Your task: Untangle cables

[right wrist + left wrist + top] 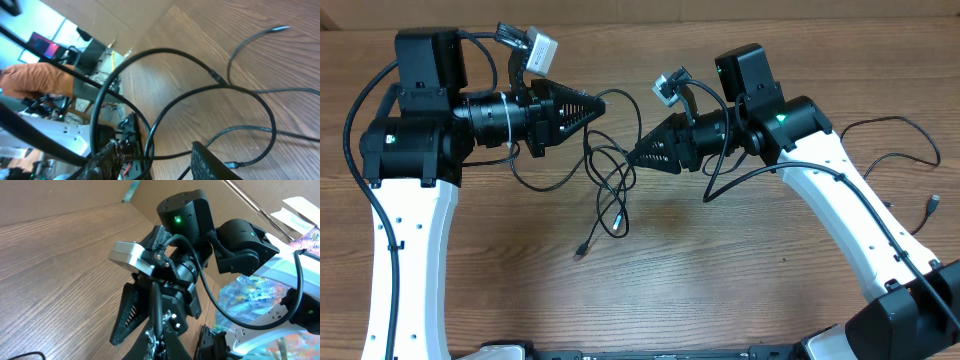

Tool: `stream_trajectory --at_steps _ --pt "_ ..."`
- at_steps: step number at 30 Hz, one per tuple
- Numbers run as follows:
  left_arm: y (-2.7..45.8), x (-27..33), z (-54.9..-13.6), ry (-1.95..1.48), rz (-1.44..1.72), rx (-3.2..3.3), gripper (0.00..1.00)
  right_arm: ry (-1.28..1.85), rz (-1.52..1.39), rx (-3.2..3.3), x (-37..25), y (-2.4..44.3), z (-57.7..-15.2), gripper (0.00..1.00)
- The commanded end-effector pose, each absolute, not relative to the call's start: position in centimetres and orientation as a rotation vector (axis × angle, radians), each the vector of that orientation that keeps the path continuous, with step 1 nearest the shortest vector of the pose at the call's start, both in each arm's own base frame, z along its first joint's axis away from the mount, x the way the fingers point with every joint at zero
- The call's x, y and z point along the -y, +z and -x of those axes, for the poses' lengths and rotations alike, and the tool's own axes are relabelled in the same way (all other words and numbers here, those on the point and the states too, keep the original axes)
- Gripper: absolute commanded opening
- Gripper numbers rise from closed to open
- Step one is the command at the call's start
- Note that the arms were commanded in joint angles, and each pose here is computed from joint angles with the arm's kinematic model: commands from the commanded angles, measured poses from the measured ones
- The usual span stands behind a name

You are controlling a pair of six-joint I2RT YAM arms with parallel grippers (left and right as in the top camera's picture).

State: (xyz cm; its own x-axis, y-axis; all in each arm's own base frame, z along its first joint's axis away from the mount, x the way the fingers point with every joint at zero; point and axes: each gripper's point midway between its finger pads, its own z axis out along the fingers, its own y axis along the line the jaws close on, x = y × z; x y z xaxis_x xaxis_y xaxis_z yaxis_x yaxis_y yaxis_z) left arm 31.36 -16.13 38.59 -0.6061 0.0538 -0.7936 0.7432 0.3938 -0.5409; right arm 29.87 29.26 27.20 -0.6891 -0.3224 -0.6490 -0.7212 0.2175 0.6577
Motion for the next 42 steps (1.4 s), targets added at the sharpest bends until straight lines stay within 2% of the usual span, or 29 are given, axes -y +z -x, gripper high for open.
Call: stream_trajectory --at_steps 1,7,15,26,30,34,38,42 --pt "39.5 16.3 -31.2 -1.217 -0.72 -1.912 0.04 1.511 1.038 -2.009 -29.3 30.0 -28.5 0.43" --pt "39.6 15.7 -32.9 -1.132 -0.655 -1.928 0.04 1.595 1.035 -2.029 -29.2 30.1 -27.3 0.54" --pt "39.8 15.2 -34.2 -1.074 -0.596 -1.936 0.04 1.936 1.203 -1.677 -29.3 34.5 -23.1 0.62" --pt "40.4 15.3 -34.5 -1.096 -0.56 -1.931 0.04 1.963 1.228 -1.61 -29.2 35.2 -22.8 0.61" --pt "40.7 15.1 -34.8 -1.08 -0.567 -1.909 0.04 1.913 1.214 -1.666 -29.4 34.5 -23.3 0.46" --pt "41.1 13.7 -36.3 -0.986 -0.522 -1.893 0.04 1.938 1.2 -1.684 -29.3 34.5 -23.0 0.47" --pt "40.1 9.7 -39.1 -0.777 -0.335 -1.955 0.04 2.014 1.208 -1.624 -29.0 35.4 -22.4 0.51" --pt "39.5 6.0 -40.7 -0.622 -0.172 -1.988 0.04 2.017 1.205 -1.628 -29.0 35.4 -22.4 0.5"
